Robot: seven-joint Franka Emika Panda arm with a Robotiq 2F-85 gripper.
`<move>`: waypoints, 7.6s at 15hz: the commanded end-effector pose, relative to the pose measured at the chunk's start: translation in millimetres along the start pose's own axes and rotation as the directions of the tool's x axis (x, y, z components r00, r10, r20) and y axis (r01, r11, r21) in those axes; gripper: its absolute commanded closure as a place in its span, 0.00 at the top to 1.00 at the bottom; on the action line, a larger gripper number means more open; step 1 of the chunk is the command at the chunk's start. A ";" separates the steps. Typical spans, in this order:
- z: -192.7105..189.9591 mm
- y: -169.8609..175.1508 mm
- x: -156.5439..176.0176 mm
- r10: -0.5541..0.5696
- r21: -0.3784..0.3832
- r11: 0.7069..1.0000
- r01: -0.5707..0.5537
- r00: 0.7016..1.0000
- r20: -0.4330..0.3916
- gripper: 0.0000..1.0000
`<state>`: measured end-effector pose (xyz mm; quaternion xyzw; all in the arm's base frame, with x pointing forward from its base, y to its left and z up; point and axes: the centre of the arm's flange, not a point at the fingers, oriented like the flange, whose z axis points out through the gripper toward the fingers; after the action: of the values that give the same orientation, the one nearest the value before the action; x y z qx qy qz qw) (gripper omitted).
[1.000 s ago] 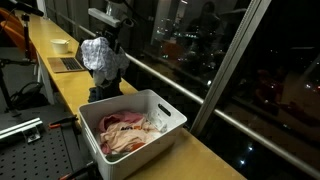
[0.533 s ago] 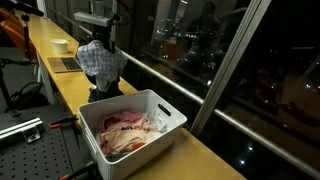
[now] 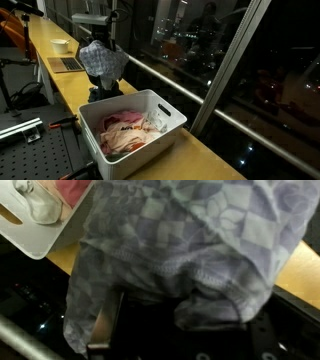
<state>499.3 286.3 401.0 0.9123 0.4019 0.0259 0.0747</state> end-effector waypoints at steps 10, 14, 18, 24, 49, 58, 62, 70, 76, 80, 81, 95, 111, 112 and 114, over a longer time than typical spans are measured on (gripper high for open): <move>-18.8 34.4 -19.8 0.027 -0.017 0.999 -0.028 0.998 -0.056 0.55; -19.0 89.2 -49.7 0.105 -0.015 0.994 -0.106 0.993 -0.060 0.82; -6.5 150.1 -75.7 0.140 -0.032 0.989 -0.142 0.988 -0.063 1.00; 67.9 221.0 -96.3 0.151 -0.040 0.987 -0.154 0.986 -0.071 1.00; 288.8 312.7 -108.4 0.312 -0.120 0.942 -0.314 0.949 -0.033 1.00; 320.1 322.4 -107.7 0.367 -0.115 0.923 -0.367 0.930 -0.028 0.59; 327.5 319.8 -107.1 0.374 -0.108 0.921 -0.374 0.927 -0.019 0.31; 248.4 255.7 -117.7 0.380 -0.132 0.917 -0.377 0.925 -0.009 0.01; 147.2 212.0 -128.9 0.399 -0.305 0.869 -0.391 0.916 -0.036 0.01; 70.0 177.3 -123.0 0.396 -0.370 0.845 -0.386 0.917 -0.051 0.01; 50.5 165.2 -114.7 0.382 -0.355 0.856 -0.376 0.923 -0.057 0.01; -46.3 32.1 -41.4 0.219 0.133 0.972 -0.194 0.950 -0.221 0.30; 96.7 151.4 -178.4 0.380 -0.072 0.920 -0.385 0.921 -0.083 1.00; 112.0 163.8 -187.2 0.397 -0.073 0.913 -0.401 0.915 -0.068 1.00; 141.2 184.1 -199.6 0.432 -0.073 0.898 -0.434 0.901 -0.043 1.00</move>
<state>494.9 26.2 327.4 0.9705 0.2115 0.0743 0.0891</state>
